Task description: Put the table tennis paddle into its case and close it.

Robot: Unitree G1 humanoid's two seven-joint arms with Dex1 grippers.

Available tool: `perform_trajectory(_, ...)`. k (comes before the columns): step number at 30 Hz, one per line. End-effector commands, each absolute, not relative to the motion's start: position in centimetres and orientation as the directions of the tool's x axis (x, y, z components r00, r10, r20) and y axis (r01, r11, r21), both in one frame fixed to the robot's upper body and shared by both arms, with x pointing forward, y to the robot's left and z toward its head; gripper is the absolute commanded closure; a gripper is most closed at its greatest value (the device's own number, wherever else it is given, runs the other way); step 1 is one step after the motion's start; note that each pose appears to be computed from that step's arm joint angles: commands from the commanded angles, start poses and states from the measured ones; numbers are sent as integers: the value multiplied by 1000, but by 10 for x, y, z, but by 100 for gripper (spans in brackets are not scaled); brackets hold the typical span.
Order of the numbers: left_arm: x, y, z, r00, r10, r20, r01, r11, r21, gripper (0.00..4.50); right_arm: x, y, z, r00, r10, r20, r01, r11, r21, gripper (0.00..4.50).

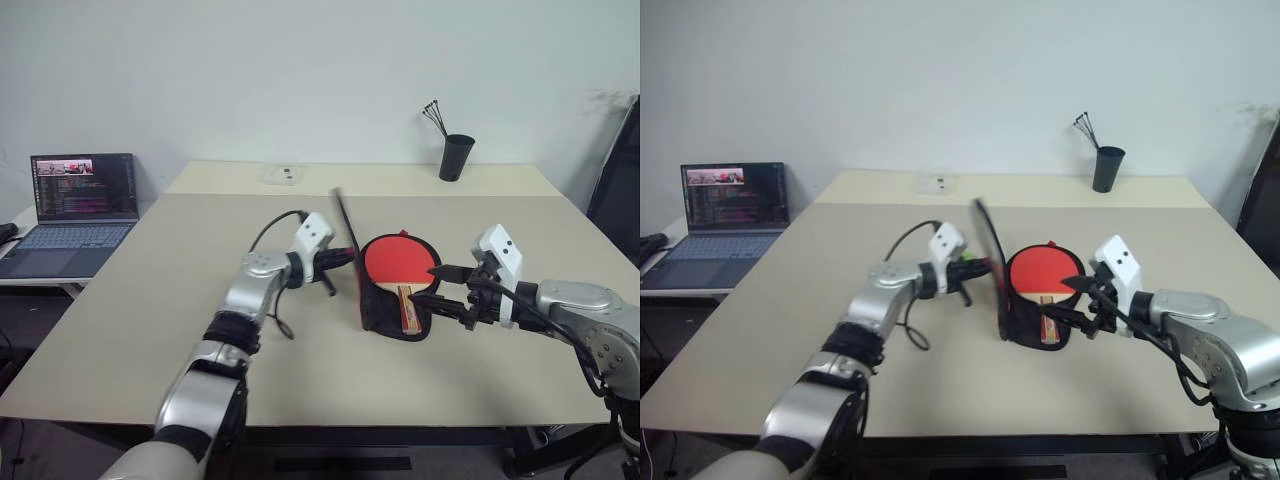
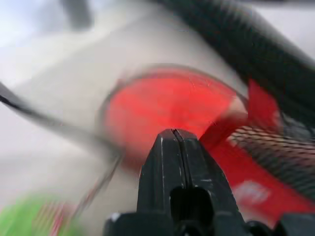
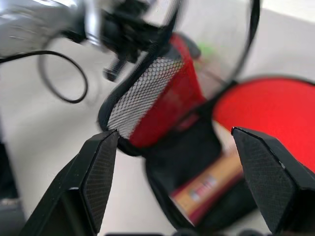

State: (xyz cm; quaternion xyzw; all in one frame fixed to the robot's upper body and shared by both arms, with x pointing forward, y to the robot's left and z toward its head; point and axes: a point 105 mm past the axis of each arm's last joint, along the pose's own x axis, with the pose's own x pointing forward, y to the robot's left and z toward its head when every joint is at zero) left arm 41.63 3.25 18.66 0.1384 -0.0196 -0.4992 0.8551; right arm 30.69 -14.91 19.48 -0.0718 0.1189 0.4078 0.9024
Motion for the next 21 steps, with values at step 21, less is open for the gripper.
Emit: perform_trajectory(21, 381, 85, 202, 379, -925, -26, 894, 358, 271, 450, 369, -177, 163, 849, 450, -275, -449, 891, 72, 3)
